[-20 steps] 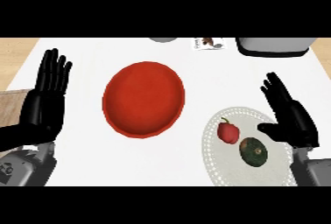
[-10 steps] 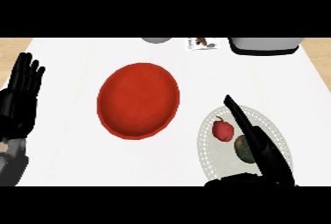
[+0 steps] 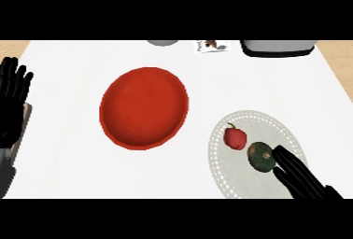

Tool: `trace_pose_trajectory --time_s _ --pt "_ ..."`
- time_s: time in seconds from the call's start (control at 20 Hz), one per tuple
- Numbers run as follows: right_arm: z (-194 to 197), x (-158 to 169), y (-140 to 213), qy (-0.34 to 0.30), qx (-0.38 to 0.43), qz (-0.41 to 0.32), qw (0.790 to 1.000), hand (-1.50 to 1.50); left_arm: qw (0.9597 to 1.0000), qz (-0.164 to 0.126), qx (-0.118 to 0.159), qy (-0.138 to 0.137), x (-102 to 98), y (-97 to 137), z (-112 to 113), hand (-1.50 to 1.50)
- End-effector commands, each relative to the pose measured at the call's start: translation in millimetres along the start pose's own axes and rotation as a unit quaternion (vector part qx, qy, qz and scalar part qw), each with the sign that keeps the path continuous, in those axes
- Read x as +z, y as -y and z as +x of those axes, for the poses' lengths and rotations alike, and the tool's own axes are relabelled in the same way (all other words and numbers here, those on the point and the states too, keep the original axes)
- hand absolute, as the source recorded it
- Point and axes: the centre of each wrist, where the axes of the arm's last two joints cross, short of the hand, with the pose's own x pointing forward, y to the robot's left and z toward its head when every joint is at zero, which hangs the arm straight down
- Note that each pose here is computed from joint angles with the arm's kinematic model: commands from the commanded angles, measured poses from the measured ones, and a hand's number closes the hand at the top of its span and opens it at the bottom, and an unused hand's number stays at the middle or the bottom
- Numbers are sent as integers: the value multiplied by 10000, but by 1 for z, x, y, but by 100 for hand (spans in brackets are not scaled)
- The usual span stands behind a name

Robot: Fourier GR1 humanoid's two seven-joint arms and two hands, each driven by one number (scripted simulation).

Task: Pick the squash from the placemat and place it in the bowl

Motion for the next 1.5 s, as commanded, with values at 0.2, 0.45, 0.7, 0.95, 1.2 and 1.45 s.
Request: trace_pose_trajectory --time_s 0.2,0.45,0.7,0.95,1.2,1.45 --pt "36 7 61 -1218 1621 1430 9687 -150 10000 -47 61 -6 2 4 -10 0" --pt "46 10 70 -1616 1857 2480 9370 -150 9999 -103 -32 -14 0 1 -15 0" --pt "53 -6 85 -1895 2158 2808 9158 -150 10000 -73 0 64 -7 4 -13 0" --pt "33 -12 71 -2083 2156 2723 9143 -150 9996 -232 146 99 -22 14 13 0" --pt "1 -12 60 -2179 2119 2911 9072 -150 9997 -252 50 -1 -6 8 1 0" --pt "-20 -20 33 -2245 1990 2894 9090 -150 9997 -241 84 -22 -3 10 -4 0"
